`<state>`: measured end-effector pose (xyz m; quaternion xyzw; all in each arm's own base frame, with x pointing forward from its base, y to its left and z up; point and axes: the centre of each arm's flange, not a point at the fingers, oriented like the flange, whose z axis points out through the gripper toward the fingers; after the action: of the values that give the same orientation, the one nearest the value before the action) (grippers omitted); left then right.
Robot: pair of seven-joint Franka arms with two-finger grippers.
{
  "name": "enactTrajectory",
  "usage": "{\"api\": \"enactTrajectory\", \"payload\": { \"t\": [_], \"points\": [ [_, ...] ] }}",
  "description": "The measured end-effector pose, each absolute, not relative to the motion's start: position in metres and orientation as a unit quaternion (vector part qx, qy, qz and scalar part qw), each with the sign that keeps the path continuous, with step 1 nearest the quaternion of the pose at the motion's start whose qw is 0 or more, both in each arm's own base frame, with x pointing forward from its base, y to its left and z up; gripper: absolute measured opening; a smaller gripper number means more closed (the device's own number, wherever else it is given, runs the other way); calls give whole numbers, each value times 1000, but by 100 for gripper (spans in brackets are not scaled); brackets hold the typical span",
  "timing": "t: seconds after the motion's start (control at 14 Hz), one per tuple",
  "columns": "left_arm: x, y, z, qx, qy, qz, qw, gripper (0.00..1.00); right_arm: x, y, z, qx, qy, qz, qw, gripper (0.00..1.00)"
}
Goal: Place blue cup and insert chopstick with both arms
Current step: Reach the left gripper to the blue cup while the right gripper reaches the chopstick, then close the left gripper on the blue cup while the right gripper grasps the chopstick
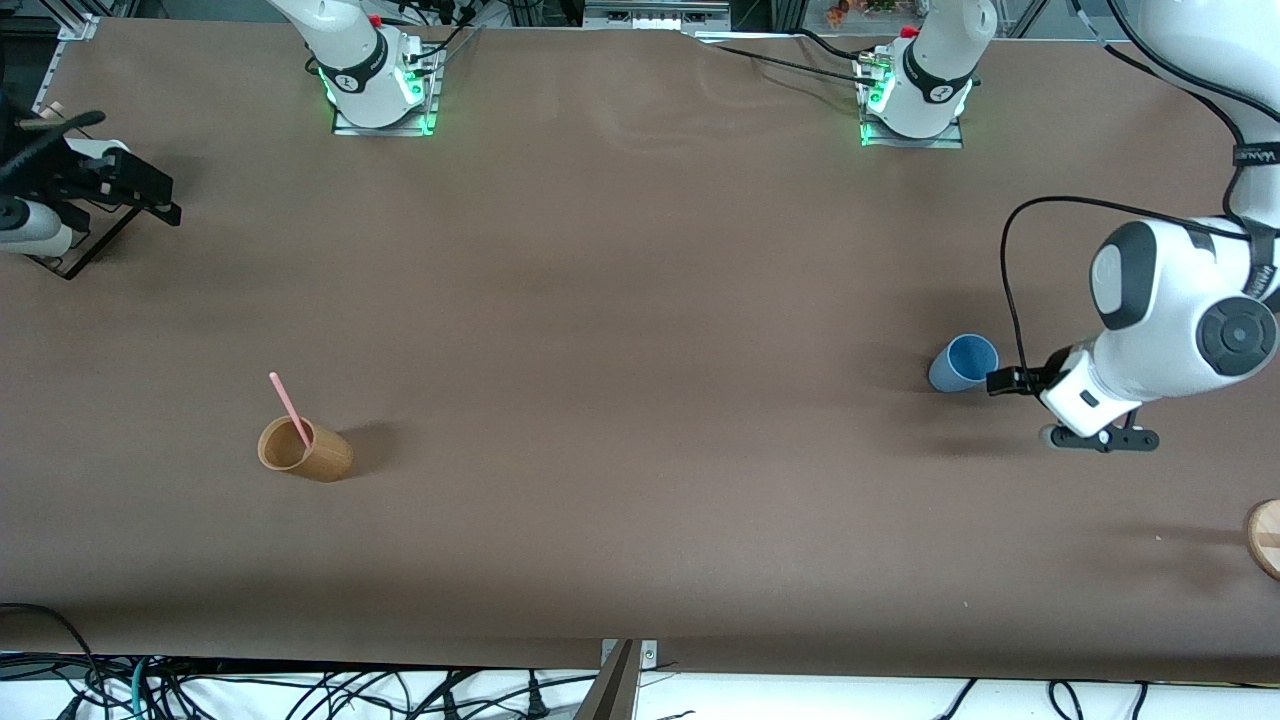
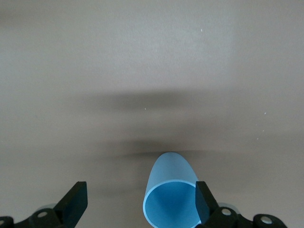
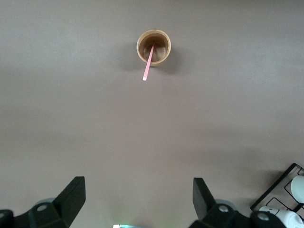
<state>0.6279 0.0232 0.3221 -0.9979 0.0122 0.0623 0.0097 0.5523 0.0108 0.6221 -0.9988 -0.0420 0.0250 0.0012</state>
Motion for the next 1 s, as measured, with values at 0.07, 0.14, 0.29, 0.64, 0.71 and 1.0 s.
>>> {"api": "enactTrajectory", "payload": {
  "t": [0.07, 0.14, 0.29, 0.64, 0.71, 1.0],
  "points": [
    [619, 25, 317, -998, 11, 58, 10, 100, 556, 10, 616, -999, -41, 23, 1, 100],
    [611, 30, 310, -998, 8, 55, 9, 100, 560, 10, 609, -999, -41, 22, 1, 100],
    [595, 38, 299, -999, 2, 47, 9, 100, 576, 9, 583, -999, -40, 20, 1, 100],
    [571, 42, 275, -999, -2, 41, 8, 100, 643, 5, 456, -999, -42, 25, 1, 100],
    [568, 42, 271, -999, -2, 36, 8, 100, 651, 1, 432, -999, -41, 30, 1, 100],
    [555, 41, 256, -1000, -1, 19, 8, 100, 671, -5, 374, -999, -42, 31, 0, 100]
  ]
}}
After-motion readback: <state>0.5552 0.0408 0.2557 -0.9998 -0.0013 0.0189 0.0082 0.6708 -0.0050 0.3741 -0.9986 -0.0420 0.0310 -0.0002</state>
